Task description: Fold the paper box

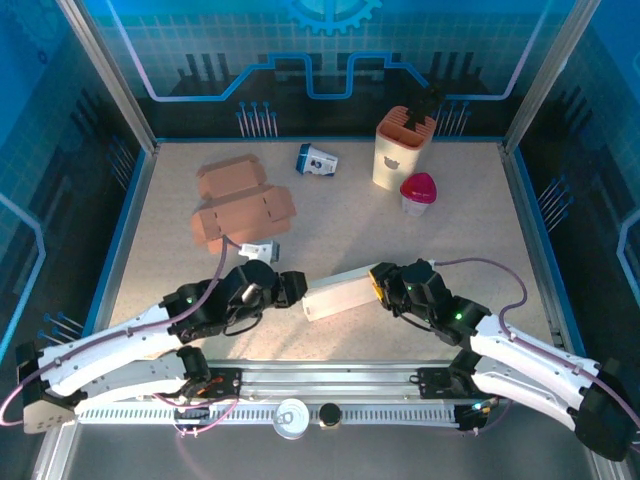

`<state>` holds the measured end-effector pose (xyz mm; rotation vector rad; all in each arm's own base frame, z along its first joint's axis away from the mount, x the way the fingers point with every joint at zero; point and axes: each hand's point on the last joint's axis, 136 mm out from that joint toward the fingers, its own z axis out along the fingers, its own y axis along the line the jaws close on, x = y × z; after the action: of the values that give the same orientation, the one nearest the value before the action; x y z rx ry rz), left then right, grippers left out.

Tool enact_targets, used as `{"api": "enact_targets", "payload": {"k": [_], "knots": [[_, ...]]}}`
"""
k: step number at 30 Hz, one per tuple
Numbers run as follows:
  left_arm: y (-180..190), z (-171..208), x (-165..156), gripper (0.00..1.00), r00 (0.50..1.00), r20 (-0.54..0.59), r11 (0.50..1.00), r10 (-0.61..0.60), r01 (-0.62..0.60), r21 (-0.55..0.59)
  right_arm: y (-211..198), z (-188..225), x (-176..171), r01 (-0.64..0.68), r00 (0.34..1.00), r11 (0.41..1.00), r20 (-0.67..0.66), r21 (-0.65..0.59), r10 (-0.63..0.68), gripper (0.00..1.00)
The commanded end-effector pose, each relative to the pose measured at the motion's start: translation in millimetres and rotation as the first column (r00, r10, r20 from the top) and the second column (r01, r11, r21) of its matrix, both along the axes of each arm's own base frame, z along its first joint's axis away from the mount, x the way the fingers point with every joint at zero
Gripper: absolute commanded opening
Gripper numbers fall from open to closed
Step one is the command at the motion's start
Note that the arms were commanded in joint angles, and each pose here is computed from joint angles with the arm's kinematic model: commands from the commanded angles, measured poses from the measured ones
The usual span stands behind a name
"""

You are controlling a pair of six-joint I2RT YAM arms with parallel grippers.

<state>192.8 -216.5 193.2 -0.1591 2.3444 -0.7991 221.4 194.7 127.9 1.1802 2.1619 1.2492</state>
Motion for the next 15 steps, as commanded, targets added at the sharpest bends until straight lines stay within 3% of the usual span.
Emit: {"api": "enact_targets", "payload": {"k": [1, 15], "knots": [[-13, -12, -3, 0.49, 0.995, -0.094, 0.989, -0.017, 0.003, -0.15, -13, -35, -13, 0.006, 0.996, 0.995, -0.083, -0.096, -0.014, 0.39], [-12, -38, -3, 0.47, 0.988, -0.157, 0.984, 0.007, -0.034, -0.175, -13, -35, -14, -0.003, 0.997, 0.996, -0.078, -0.092, -0.004, 0.38]]}}
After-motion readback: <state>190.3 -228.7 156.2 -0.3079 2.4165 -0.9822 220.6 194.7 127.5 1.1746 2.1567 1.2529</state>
